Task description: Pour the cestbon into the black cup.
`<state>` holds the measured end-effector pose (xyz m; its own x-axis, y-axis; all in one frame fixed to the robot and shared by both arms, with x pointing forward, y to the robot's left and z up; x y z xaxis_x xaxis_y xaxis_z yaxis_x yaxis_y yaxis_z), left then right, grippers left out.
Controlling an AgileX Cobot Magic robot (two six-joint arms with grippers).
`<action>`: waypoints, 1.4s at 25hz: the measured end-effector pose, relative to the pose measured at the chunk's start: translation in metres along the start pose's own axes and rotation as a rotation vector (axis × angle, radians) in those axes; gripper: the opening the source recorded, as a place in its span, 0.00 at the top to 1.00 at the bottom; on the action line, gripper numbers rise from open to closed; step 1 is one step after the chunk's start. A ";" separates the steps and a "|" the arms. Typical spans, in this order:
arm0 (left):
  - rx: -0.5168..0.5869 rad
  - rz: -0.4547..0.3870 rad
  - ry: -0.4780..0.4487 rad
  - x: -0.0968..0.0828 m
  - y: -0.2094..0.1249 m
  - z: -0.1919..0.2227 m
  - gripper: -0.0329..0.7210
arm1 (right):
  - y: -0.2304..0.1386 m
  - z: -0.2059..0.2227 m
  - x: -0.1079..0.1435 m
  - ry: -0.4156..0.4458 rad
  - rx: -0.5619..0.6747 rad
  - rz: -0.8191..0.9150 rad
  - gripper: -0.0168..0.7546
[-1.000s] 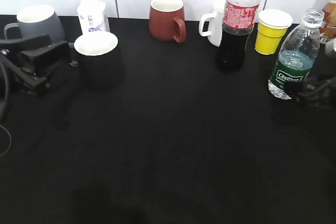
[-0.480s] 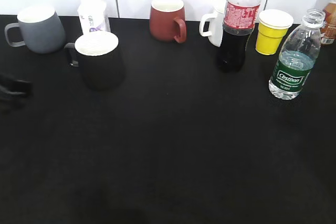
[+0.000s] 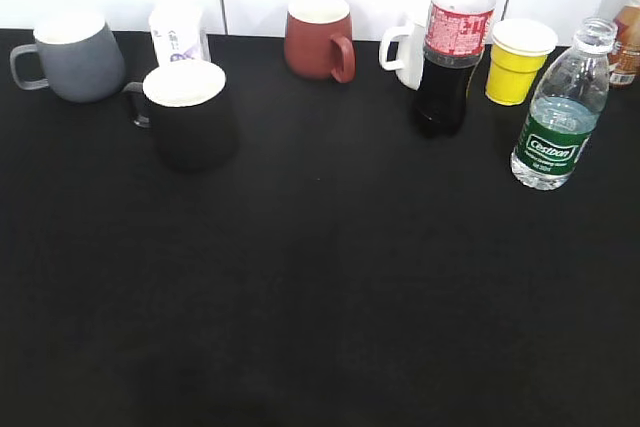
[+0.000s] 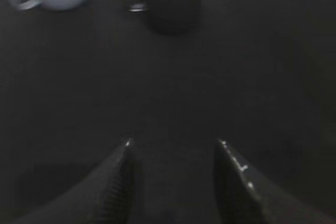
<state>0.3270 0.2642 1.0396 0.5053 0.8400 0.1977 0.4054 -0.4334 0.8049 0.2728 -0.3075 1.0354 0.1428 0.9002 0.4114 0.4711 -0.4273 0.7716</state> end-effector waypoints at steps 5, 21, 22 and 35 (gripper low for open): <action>-0.059 0.008 0.001 -0.002 0.001 0.011 0.47 | 0.004 -0.003 -0.007 -0.027 -0.071 -0.043 0.21; -0.041 0.007 0.010 -0.006 -0.031 -0.042 0.54 | 0.005 -0.004 -0.009 -0.036 -0.083 -0.053 0.21; -0.041 0.007 0.010 -0.006 -0.031 -0.042 0.54 | 0.005 -0.004 -0.009 -0.036 -0.083 -0.053 0.21; -0.096 -0.110 0.221 -0.001 -0.038 -0.058 0.61 | 0.006 -0.009 -0.016 -0.225 -0.174 0.057 0.21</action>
<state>0.2669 0.2986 1.0407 0.2793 0.9359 0.2145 0.3693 -0.3109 0.8758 0.2654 -0.3247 1.0376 0.3632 0.8619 0.3539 0.3027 -0.4684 0.8301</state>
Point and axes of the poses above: a point on each arm's last joint axis where the gripper is mounted, z pointing out along that axis toward the gripper, x along the wrist's bending axis when the last joint is at zero, y = z × x, the point moved 4 cm from there along z, pointing out along that axis toward the gripper, and after that the axes turned 15 degrees about z, right-handed, at the moved point
